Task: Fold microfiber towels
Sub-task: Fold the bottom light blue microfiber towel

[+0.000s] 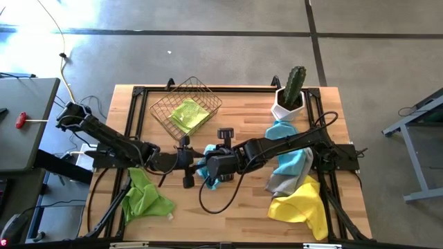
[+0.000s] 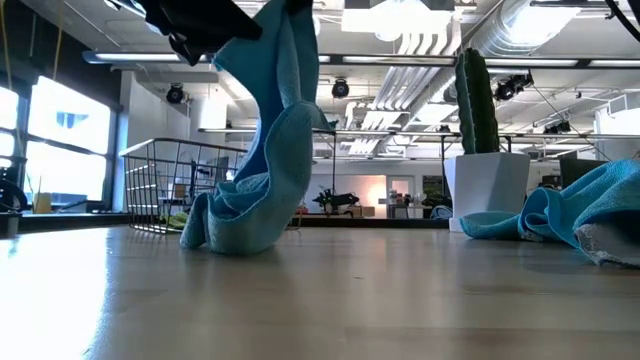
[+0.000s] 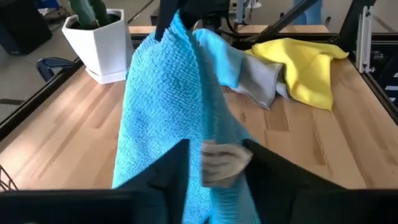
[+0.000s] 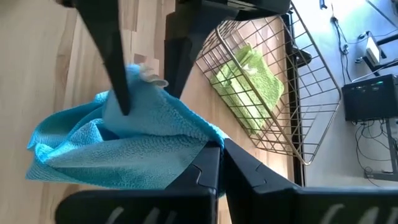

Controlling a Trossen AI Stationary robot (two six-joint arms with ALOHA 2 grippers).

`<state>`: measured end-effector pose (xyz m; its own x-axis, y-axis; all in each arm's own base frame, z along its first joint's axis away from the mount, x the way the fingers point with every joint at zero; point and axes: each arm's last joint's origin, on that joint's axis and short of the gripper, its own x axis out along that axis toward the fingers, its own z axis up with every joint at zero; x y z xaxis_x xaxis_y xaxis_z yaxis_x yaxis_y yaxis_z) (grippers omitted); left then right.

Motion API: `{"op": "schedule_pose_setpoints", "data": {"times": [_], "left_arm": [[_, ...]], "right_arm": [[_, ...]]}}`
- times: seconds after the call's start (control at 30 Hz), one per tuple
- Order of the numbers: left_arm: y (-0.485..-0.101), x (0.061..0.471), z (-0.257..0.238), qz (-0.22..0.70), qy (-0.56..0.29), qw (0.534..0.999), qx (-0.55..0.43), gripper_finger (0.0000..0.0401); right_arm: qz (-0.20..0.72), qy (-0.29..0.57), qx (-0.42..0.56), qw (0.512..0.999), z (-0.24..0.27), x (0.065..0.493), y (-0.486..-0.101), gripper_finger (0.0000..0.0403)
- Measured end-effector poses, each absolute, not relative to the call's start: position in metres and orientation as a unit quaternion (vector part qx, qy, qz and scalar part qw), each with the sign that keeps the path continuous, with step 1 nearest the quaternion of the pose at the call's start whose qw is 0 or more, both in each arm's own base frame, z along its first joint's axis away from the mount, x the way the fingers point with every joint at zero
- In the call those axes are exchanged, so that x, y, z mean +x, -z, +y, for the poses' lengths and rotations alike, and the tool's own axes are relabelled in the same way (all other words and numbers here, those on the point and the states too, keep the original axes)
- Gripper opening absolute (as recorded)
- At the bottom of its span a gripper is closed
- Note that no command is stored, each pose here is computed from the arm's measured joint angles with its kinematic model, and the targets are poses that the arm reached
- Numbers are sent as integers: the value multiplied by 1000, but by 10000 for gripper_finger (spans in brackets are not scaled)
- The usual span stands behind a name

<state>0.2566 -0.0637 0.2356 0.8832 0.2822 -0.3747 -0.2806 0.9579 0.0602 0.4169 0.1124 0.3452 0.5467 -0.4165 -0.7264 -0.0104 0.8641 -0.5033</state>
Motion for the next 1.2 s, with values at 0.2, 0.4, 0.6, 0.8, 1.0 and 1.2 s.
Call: {"op": "schedule_pose_setpoints", "data": {"times": [0.2,0.4,0.6,0.8,1.0,1.2], "left_arm": [[-235,257,-68,201,-100,974,-6,13],[-235,257,-69,203,-89,975,-15,8],[-235,257,-69,204,-91,975,-12,3],[-231,255,-68,222,-94,970,-13,1],[-220,247,-69,282,-103,953,-27,1],[-210,236,-74,339,-109,934,-36,1]], "right_arm": [[462,119,-232,848,112,417,-345,0],[463,118,-232,847,113,417,-345,1],[481,109,-205,845,111,414,-342,48],[521,116,-166,829,104,408,-338,139],[526,106,-160,828,111,405,-337,161],[533,100,-162,824,127,416,-316,153]]}}
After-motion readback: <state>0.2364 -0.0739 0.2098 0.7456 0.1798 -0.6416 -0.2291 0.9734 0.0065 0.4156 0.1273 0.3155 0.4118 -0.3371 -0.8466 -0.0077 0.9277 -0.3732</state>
